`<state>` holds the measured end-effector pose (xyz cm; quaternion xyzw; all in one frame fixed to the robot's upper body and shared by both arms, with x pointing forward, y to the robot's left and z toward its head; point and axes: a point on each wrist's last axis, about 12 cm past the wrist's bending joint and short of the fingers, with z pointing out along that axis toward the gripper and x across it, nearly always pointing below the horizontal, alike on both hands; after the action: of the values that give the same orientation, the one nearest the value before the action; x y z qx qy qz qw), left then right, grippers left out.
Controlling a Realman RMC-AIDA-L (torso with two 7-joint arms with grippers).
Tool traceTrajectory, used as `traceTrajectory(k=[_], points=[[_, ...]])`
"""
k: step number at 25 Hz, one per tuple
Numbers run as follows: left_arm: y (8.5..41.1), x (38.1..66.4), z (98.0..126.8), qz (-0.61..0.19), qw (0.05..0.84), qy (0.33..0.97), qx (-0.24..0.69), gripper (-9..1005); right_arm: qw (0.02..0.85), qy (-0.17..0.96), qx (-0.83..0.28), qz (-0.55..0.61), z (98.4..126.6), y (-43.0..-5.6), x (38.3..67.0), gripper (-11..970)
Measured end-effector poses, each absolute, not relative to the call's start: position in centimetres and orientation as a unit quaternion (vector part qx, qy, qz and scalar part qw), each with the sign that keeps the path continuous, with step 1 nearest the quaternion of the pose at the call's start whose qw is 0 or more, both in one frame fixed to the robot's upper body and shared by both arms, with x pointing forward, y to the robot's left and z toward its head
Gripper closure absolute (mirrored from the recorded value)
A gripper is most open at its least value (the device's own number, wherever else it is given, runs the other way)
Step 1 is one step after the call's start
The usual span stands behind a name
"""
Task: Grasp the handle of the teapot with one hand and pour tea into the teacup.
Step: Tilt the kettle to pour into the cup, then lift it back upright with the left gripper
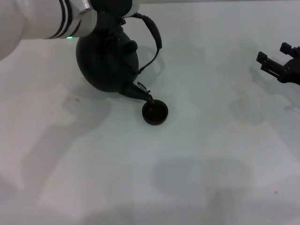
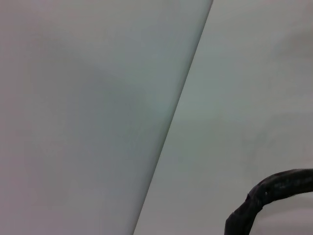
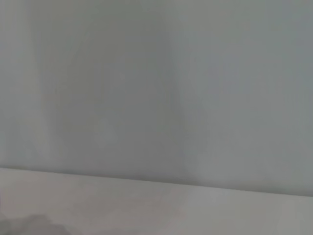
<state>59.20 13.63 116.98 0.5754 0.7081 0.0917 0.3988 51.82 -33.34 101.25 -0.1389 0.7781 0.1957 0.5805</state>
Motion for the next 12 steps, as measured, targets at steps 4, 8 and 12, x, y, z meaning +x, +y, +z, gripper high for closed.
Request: traceTrajectory(k=[4,8,12], points=[[13.39,59.12,117.18,0.091,0.402,0.705,0.578,888,0.579,0.780,-0.137,0.193,101.17,-33.42,51.79,113],[13.19,59.06,117.46,0.091,0.407,0.701,0.578,888,0.578,0.781,-0.137,0.192,101.14,-33.44,51.79,114],[13.03,58.98,117.62,0.092,0.409,0.698,0.581,888,0.578,0.781,-0.138,0.192,101.17,-33.41,51.87,114]])
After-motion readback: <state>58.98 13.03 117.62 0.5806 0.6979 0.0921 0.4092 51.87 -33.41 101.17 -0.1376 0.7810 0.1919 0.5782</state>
